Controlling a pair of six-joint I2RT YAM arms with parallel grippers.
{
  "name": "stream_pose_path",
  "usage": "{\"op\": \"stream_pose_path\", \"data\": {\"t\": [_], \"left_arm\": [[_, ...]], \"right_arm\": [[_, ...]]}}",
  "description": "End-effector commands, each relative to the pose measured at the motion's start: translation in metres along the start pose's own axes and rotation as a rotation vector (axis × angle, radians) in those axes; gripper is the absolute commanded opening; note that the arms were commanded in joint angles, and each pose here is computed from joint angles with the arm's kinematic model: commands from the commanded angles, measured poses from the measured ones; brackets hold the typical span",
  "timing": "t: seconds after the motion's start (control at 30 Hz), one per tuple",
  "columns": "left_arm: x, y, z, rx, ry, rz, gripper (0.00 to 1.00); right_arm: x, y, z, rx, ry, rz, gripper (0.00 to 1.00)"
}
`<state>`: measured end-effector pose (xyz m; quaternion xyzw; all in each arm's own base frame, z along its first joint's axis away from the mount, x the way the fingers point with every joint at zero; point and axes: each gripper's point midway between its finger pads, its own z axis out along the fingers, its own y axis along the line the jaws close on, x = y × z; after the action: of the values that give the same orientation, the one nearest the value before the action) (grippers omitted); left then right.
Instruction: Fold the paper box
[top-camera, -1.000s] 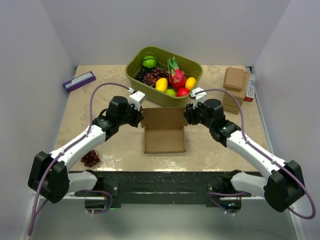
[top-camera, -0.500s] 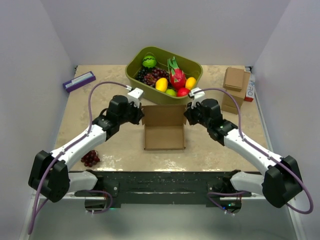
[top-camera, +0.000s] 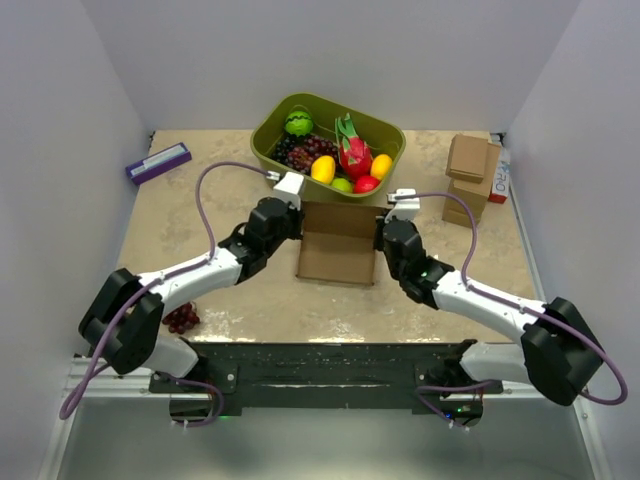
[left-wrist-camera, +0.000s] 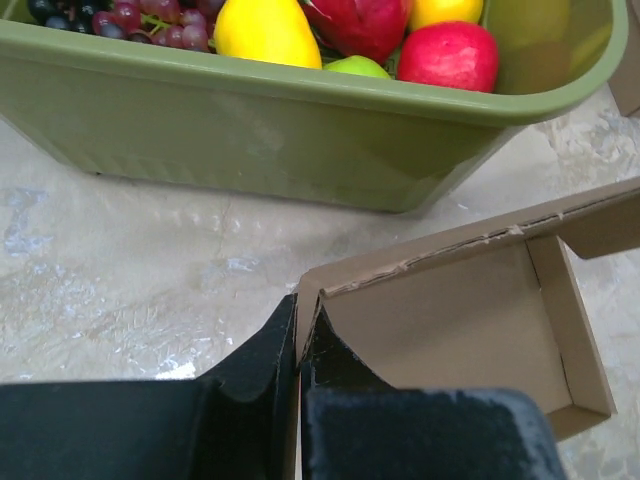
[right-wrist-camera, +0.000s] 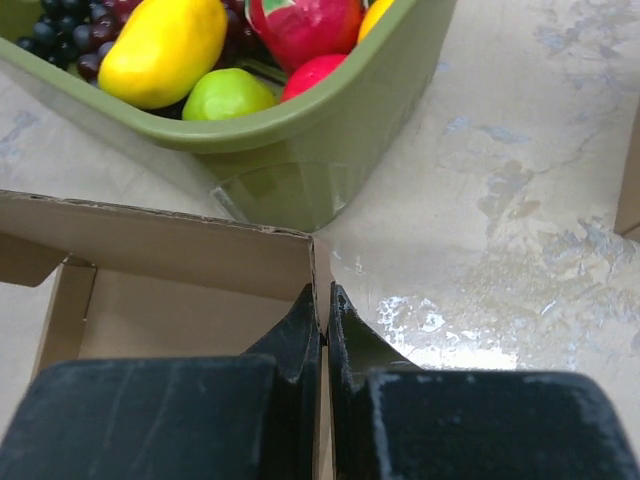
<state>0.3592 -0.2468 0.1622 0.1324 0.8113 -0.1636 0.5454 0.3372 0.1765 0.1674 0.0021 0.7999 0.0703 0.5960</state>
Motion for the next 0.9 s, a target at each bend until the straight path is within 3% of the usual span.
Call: {"op": "stream_pose_path", "data": {"t": [0.0,0.37,0.87], "left_arm": [[-0.034,-0.050,0.001,0.133,-0.199,-0.069,0.00],[0.028,-0.055,-0.006,0.126,-0.143,-0.114,0.00],[0.081,-0.066,-0.017,0.128,-0.043,-0.178,0.00]], "right_arm": [[-0.017,0.026,-0.002,-0.040,-0.130,0.182,0.00],[0.032,0.011,-0.017,-0.016,-0.063,0.190,0.00],[0.077,-0.002,-0.036,0.005,0.027,0.220,0.00]]}}
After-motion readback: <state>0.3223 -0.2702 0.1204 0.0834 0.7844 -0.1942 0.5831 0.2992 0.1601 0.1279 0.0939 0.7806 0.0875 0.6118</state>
